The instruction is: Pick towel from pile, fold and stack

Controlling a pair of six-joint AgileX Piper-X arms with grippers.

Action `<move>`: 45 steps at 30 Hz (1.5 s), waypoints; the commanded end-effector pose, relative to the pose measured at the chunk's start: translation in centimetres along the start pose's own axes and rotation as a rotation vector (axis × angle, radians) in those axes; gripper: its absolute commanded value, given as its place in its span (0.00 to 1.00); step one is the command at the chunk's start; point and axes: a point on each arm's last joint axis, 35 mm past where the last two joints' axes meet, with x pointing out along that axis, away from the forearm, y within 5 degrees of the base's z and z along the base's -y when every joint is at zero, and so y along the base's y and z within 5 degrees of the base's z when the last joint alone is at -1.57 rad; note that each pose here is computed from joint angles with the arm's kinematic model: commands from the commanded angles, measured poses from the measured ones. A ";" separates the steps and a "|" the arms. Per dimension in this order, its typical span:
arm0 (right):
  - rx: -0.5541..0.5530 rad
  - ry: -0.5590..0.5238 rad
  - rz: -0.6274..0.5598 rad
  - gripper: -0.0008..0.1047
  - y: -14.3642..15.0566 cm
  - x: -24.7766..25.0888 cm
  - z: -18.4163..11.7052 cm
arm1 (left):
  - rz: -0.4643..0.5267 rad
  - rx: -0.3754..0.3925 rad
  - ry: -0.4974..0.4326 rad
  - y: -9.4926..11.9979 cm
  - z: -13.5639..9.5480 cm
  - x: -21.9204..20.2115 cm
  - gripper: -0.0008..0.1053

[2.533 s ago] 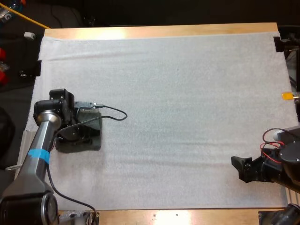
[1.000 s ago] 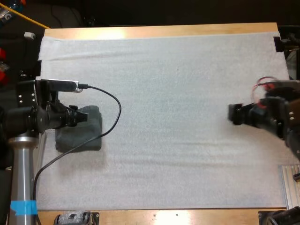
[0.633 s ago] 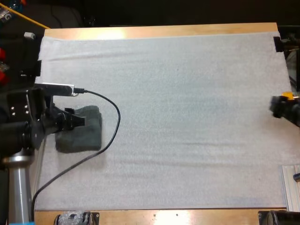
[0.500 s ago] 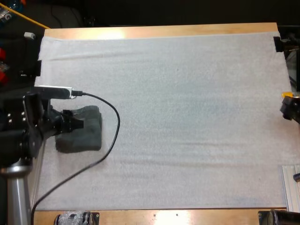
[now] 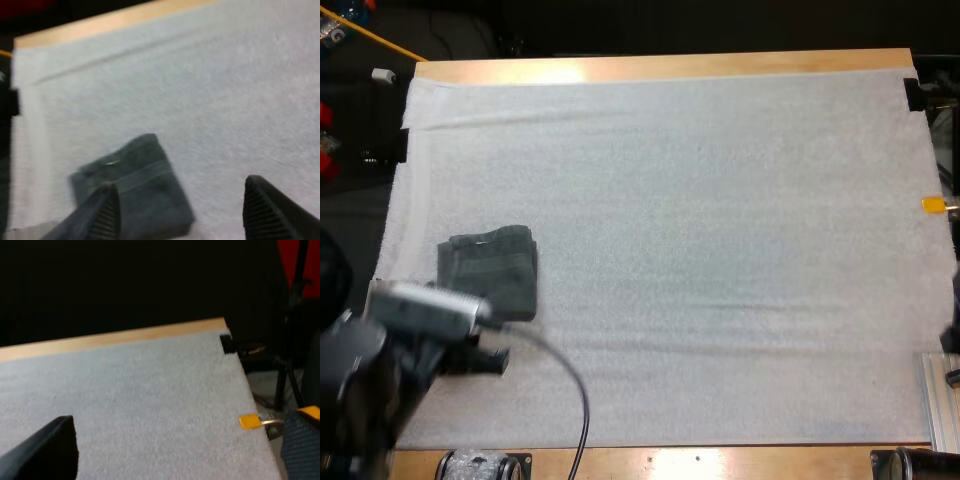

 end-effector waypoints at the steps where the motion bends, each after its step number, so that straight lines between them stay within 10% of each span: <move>1: -0.002 -0.015 0.002 0.76 0.2 -1.4 -0.5 | 0.045 -0.009 -0.036 0.2 -0.9 -1.5 0.50; 15: 0.055 -0.142 -0.023 0.76 2.1 -9.3 -5.5 | 0.104 -0.026 -0.317 1.0 -11.8 -11.8 0.50; 26: 0.055 -0.116 -0.010 0.76 2.2 -9.4 -5.8 | 0.161 -0.030 -0.251 1.2 -12.3 -11.0 0.50; 45: 0.066 0.006 0.016 0.76 2.4 0.0 -9.5 | 0.041 -0.016 -0.165 1.1 -12.5 2.4 0.50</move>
